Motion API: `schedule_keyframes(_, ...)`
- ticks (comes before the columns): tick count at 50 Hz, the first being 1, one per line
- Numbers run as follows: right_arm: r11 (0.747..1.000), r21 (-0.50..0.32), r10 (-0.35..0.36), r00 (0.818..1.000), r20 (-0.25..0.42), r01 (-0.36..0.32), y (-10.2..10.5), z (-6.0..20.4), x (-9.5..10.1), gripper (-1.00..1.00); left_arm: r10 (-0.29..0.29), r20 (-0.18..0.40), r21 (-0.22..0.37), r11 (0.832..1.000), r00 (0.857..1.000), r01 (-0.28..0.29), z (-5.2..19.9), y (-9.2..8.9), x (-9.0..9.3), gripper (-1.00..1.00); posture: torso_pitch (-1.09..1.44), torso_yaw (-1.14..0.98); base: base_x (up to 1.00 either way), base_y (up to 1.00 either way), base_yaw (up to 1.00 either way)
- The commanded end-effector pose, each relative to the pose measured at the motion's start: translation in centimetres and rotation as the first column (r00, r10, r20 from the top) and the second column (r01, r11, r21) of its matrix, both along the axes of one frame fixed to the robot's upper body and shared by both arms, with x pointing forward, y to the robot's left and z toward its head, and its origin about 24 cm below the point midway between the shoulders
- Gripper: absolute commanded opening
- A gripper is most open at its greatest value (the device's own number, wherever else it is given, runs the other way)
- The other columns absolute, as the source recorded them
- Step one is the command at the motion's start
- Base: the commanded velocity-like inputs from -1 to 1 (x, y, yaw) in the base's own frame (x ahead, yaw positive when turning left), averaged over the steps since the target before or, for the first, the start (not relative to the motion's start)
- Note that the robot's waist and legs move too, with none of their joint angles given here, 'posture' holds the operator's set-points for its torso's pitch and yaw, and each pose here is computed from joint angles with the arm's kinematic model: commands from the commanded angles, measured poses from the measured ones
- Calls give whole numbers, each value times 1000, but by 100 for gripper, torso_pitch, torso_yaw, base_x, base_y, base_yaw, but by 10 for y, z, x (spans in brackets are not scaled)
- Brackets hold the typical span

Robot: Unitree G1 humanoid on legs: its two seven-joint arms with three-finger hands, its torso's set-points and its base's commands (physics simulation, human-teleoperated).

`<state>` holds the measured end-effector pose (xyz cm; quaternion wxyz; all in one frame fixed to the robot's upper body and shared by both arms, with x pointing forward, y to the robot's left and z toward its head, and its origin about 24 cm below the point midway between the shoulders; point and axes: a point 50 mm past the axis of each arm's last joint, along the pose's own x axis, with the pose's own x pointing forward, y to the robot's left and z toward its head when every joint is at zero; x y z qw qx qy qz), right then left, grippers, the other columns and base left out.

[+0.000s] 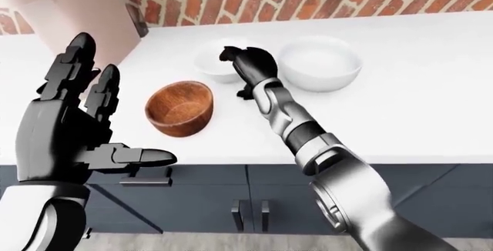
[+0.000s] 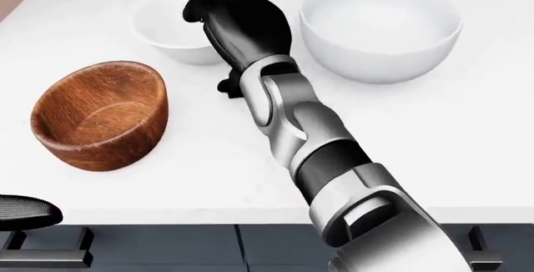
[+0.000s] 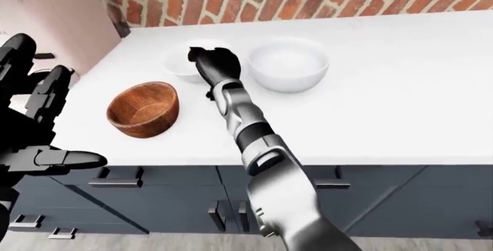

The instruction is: Stack the bowls from largest to smallest.

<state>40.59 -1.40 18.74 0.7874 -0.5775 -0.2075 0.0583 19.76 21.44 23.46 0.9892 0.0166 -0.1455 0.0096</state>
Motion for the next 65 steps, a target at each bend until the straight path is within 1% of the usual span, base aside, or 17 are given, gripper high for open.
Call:
schedule_keyframes(1,1000,19,9,995,95,-11,4,25,0,5,8,65,17,1000,998,-9,9,0,-4,100,0,0,0,0,0)
schedule_keyframes(5,1000,15,3,994,111,-5,4,27,0,-2,6,66,17,1000,998,-7,9,0,-4,100,0,0,0,0,0)
schedule_keyframes(8,1000,-1,-3,992,129,3,4,24,0,-12,5,66,14,1000,998,-6,8,1,-5,100,0,0,0,0,0)
schedule_keyframes(19,1000,-7,3,989,149,-2,6,24,-2,-33,5,65,13,1000,998,-5,8,2,-6,100,0,0,0,0,0)
schedule_keyframes(26,1000,-4,7,986,167,-6,7,30,-2,-44,3,64,14,1000,998,-4,8,1,-7,100,0,0,0,0,0)
schedule_keyframes(30,1000,0,12,982,186,-12,9,39,-2,-51,1,64,14,1000,998,-2,8,0,-6,100,0,0,0,0,0)
schedule_keyframes(32,1000,5,12,978,206,-14,9,47,-2,-66,2,64,14,1000,998,-3,8,0,-6,100,0,0,0,0,0)
schedule_keyframes(33,1000,6,12,978,208,-14,9,48,-2,-69,2,64,14,1000,998,-2,8,0,-6,100,0,0,0,0,0)
schedule_keyframes(34,1000,19,12,977,212,-17,9,52,-2,-89,2,64,14,1000,998,-3,8,0,-6,100,0,0,0,0,0)
schedule_keyframes(36,1000,22,15,974,228,-21,9,57,-3,-100,2,64,14,1000,998,-3,8,0,-6,100,0,0,0,0,0)
schedule_keyframes(43,999,22,30,967,251,-37,13,70,-5,-100,1,67,14,1000,998,-2,9,0,-6,100,0,0,0,0,0)
schedule_keyframes(49,997,32,53,960,275,-64,15,96,-12,-100,1,70,13,1000,998,-2,11,0,-6,100,0,0,0,0,0)
schedule_keyframes(52,997,39,58,958,280,-72,12,110,-16,-100,2,72,14,1000,997,-3,11,0,-7,100,0,0,0,0,0)
schedule_keyframes(55,994,75,63,966,250,-84,5,130,-23,-100,3,74,14,1000,997,-4,12,1,-7,100,0,0,0,0,0)
schedule_keyframes(59,992,87,71,971,228,-93,-7,157,-39,-100,4,77,15,1000,997,-5,14,0,-8,100,0,0,0,0,0)
schedule_keyframes(61,993,83,67,973,223,-88,-13,165,-43,-100,4,78,16,1000,997,-5,14,0,-9,100,0,0,0,0,0)
schedule_keyframes(65,995,78,54,981,186,-69,-31,175,-49,-100,6,79,15,1000,997,-8,15,1,-9,100,0,0,0,0,0)
